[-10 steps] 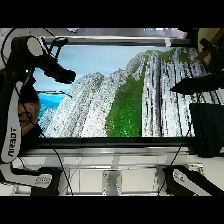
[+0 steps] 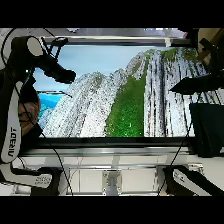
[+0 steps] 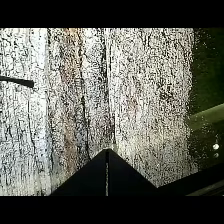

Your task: Fold the clothes and pants, and hang the long-sleeved shirts on hangers.

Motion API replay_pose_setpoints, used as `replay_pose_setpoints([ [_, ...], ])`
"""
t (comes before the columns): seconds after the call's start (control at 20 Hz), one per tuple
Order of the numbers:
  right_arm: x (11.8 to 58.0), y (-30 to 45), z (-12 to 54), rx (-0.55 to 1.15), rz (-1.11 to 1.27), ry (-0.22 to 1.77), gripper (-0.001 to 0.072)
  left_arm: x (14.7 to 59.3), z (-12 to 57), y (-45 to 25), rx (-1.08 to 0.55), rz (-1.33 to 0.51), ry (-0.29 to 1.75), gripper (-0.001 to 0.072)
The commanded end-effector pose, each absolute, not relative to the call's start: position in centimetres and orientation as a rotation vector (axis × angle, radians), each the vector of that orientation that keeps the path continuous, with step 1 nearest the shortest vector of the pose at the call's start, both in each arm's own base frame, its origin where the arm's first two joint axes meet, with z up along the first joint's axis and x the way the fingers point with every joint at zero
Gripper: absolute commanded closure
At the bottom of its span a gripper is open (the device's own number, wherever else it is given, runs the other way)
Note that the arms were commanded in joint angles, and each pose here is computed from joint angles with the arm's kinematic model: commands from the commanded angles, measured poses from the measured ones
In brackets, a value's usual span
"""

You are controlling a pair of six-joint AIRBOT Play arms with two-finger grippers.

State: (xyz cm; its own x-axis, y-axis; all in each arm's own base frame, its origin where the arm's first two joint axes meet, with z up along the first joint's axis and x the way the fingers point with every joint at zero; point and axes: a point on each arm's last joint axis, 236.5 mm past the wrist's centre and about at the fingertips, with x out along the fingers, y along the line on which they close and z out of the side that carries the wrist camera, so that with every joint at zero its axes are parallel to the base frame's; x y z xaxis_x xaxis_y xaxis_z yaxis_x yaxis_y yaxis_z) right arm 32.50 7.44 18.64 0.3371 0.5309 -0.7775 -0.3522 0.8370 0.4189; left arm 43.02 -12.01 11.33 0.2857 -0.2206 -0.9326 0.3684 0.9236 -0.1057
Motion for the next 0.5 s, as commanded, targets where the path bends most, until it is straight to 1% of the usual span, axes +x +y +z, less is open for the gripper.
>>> replay_pose_setpoints([
  [0.0, 32.5, 7.5, 18.7, 0.188, 0.580, 1.082, 0.0688, 43.5, 11.3, -12.2, 0.137, -0.394, 1.203, 0.0700],
  [0.15, 32.6, 7.4, 18.7, 0.188, 0.577, 1.078, 0.0687, 45.4, 10.9, -11.8, 0.163, -0.375, 1.153, 0.0700],
  [0.2, 32.9, 7.4, 18.8, 0.188, 0.572, 1.067, 0.0688, 45.7, 10.3, -10.8, 0.197, -0.339, 1.163, 0.0700],
  [0.3, 34.8, 6.9, 19.5, 0.195, 0.532, 0.990, 0.0687, 46.5, 9.2, -8.0, 0.288, -0.243, 1.185, 0.0700],
  [0.35, 35.7, 6.8, 19.9, 0.199, 0.515, 0.952, 0.0688, 47.0, 8.8, -5.9, 0.352, -0.174, 1.192, 0.0687],
  [0.4, 36.3, 6.6, 20.2, 0.204, 0.502, 0.925, 0.0687, 47.6, 8.8, -2.9, 0.439, -0.069, 1.197, 0.0596],
  [0.45, 36.4, 6.6, 20.2, 0.203, 0.500, 0.923, 0.0687, 48.1, 9.4, 1.0, 0.507, 0.091, 1.196, 0.0333],
])
